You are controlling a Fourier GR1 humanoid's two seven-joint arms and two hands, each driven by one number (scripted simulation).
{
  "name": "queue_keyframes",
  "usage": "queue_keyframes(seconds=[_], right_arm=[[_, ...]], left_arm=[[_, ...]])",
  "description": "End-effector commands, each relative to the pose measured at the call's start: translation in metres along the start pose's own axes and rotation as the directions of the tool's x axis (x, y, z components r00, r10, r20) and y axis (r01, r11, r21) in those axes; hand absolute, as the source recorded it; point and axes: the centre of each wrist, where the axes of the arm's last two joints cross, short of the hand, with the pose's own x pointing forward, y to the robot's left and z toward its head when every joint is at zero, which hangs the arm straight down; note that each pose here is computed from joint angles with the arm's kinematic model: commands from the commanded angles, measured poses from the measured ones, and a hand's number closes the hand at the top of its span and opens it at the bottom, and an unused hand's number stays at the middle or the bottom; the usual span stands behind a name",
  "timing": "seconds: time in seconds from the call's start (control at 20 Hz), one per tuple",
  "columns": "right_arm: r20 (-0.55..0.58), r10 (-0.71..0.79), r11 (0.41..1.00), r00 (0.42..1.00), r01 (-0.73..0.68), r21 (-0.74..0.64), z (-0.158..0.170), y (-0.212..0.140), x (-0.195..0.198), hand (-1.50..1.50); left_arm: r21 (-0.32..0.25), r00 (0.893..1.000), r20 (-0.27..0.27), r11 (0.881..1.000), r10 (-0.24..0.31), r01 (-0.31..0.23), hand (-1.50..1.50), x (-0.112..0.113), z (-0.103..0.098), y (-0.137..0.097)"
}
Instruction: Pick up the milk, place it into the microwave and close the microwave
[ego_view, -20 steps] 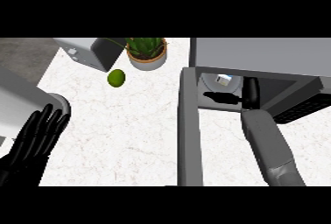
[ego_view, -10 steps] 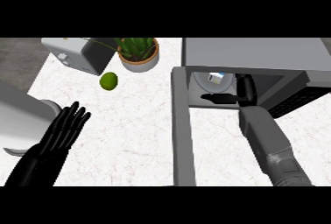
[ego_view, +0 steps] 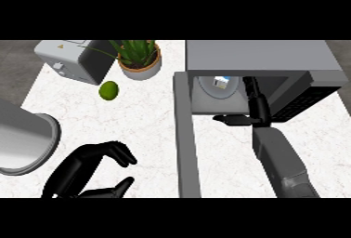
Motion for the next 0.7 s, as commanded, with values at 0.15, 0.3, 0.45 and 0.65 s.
queue_keyframes(seconds=[0.15,0.3,0.45,0.65], right_arm=[[0.005,-0.026,0.998,1.0,0.025,0.054,0.029,-0.013,0.003,-1.5],[0.026,-0.026,0.999,0.999,0.025,0.037,0.056,-0.023,0.003,-1.5],[0.015,-0.011,0.998,1.0,0.01,0.059,0.083,-0.04,0.001,-1.5],[0.028,-0.018,0.998,0.999,0.016,0.057,0.115,-0.04,0.019,-1.5]], left_arm=[[-0.066,0.996,-0.083,0.998,-0.008,0.003,1.5,-0.024,-0.012,-0.01],[-0.09,0.993,-0.071,0.992,-0.099,0.092,1.5,-0.02,-0.026,-0.021],[-0.212,0.986,-0.123,0.973,-0.114,0.087,1.5,-0.039,-0.037,-0.018],[-0.286,0.98,-0.165,0.956,-0.11,0.059,1.5,-0.055,-0.053,-0.042]])
